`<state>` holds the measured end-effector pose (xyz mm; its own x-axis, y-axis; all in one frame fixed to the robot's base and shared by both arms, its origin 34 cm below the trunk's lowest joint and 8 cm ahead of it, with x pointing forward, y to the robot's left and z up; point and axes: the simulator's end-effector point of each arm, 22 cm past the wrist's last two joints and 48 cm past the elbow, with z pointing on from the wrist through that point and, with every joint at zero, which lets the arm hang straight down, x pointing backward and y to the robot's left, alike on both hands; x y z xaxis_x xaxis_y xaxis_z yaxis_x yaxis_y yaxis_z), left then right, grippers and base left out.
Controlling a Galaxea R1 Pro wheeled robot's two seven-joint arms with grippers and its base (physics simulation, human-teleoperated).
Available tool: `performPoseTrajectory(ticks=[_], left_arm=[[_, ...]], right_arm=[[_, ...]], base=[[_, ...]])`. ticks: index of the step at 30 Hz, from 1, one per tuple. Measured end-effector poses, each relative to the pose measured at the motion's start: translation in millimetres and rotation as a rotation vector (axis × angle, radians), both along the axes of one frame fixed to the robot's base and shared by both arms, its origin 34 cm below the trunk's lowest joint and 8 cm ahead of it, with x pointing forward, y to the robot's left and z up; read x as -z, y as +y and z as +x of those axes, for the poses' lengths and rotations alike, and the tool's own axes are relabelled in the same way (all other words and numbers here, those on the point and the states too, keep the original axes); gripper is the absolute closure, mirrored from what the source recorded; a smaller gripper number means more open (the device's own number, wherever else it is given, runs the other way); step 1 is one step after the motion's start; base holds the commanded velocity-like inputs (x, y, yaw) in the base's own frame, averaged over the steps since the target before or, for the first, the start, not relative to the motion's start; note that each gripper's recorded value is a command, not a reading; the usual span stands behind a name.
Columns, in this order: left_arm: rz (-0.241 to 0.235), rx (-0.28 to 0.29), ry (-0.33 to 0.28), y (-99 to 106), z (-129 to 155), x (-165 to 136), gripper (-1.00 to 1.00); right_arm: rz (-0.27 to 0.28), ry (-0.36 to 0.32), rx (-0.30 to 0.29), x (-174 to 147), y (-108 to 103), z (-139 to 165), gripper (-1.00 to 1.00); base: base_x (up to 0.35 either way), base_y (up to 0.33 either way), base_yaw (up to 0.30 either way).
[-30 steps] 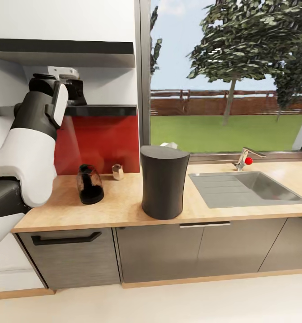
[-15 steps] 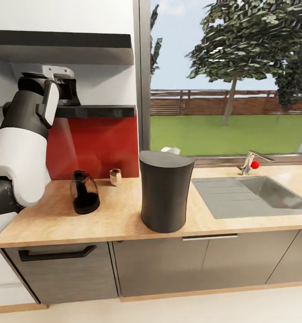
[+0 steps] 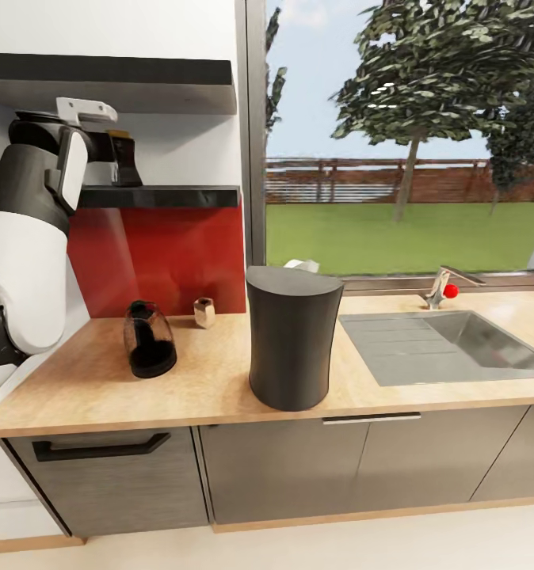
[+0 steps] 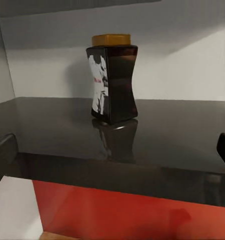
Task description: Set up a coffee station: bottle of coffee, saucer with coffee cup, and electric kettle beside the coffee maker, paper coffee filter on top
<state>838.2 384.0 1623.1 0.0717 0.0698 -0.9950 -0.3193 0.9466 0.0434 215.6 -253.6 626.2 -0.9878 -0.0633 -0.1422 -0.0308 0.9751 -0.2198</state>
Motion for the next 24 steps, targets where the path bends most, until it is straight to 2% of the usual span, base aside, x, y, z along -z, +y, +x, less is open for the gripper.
performPoseTrajectory(ticks=[6, 12, 19, 20, 24], left_arm=[[0.001, 0.033, 0.007, -5.7, 2.9, 3.6, -1.00], [0.005, 0.039, 0.010, 4.3, 1.9, 5.1, -1.00], [0.008, 0.070, 0.009, 2.0, 1.7, 3.8, -1.00], [0.014, 0.229, 0.019, -32.7, 7.9, 5.9, -1.00], [0.022, 0.230, -0.001, -32.2, 3.0, -2.7, -1.00]], right_arm=[[-0.001, 0.001, 0.000, 0.0, -0.7, -0.4, -1.00], [-0.004, 0.001, 0.000, -0.1, -2.3, -0.4, -1.00], [-0.006, 0.003, 0.000, 0.0, -4.6, -2.2, -1.00], [-0.006, 0.004, 0.000, 0.1, -4.7, -2.9, -1.00], [0.037, 0.026, -0.006, 3.2, 5.7, -17.9, -1.00]], base=[[0.000, 0.000, 0.000], [0.017, 0.000, 0.000], [0.256, 0.000, 0.000], [0.317, 0.000, 0.000], [0.326, 0.000, 0.000]])
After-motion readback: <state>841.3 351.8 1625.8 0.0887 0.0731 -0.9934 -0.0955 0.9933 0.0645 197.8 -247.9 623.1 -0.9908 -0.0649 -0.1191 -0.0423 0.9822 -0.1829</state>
